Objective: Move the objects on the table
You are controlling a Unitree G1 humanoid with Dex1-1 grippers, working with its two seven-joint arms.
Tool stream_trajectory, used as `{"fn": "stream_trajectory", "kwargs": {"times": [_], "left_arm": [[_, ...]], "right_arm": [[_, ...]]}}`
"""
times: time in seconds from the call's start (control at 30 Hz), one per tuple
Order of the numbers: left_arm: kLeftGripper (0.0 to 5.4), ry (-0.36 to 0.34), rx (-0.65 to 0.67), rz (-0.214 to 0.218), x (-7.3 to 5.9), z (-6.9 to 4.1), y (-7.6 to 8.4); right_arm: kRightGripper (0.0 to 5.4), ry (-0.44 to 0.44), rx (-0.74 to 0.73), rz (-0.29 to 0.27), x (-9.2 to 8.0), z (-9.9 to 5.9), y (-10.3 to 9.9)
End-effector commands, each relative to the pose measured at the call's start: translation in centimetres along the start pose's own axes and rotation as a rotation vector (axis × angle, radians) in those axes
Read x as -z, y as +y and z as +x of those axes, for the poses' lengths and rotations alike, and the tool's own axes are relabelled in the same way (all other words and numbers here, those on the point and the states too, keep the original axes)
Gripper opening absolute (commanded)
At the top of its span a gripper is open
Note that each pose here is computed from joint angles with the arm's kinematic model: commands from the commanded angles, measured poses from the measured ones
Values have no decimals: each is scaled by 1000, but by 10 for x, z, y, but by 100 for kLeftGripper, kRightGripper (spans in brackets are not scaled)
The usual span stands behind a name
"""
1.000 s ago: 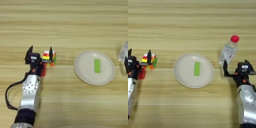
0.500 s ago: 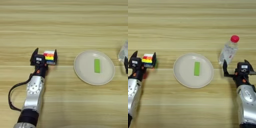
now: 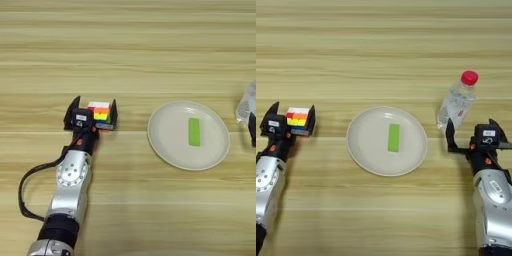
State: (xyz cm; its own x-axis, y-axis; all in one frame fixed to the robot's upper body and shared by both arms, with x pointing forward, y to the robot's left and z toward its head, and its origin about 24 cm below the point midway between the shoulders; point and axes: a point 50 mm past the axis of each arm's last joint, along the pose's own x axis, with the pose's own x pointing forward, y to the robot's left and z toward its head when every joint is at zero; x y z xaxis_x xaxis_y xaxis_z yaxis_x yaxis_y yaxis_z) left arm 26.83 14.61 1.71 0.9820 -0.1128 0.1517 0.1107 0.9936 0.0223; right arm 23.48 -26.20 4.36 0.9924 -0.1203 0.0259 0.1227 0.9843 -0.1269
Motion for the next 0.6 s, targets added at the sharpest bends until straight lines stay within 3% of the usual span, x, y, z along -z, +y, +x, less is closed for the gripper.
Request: {"fn": "stream_trajectory", "kwargs": {"times": [0.03,0.17,0.33,0.53,0.6], "left_arm": [[540,44,1,12,8,-3,-1],[540,58,2,59,5,-4,1],[540,100,-1,86,3,-5,6],[540,180,35,65,-1,-11,4],[540,205,33,79,-4,-12,6]], "right_arm": [[538,-18,-7,2,-3,4,2],[538,-20,-9,3,-3,3,3],[538,-22,-6,8,-4,3,4],[538,-21,-3,17,-3,2,6],[538,-20,-1,19,-2,2,6]]}}
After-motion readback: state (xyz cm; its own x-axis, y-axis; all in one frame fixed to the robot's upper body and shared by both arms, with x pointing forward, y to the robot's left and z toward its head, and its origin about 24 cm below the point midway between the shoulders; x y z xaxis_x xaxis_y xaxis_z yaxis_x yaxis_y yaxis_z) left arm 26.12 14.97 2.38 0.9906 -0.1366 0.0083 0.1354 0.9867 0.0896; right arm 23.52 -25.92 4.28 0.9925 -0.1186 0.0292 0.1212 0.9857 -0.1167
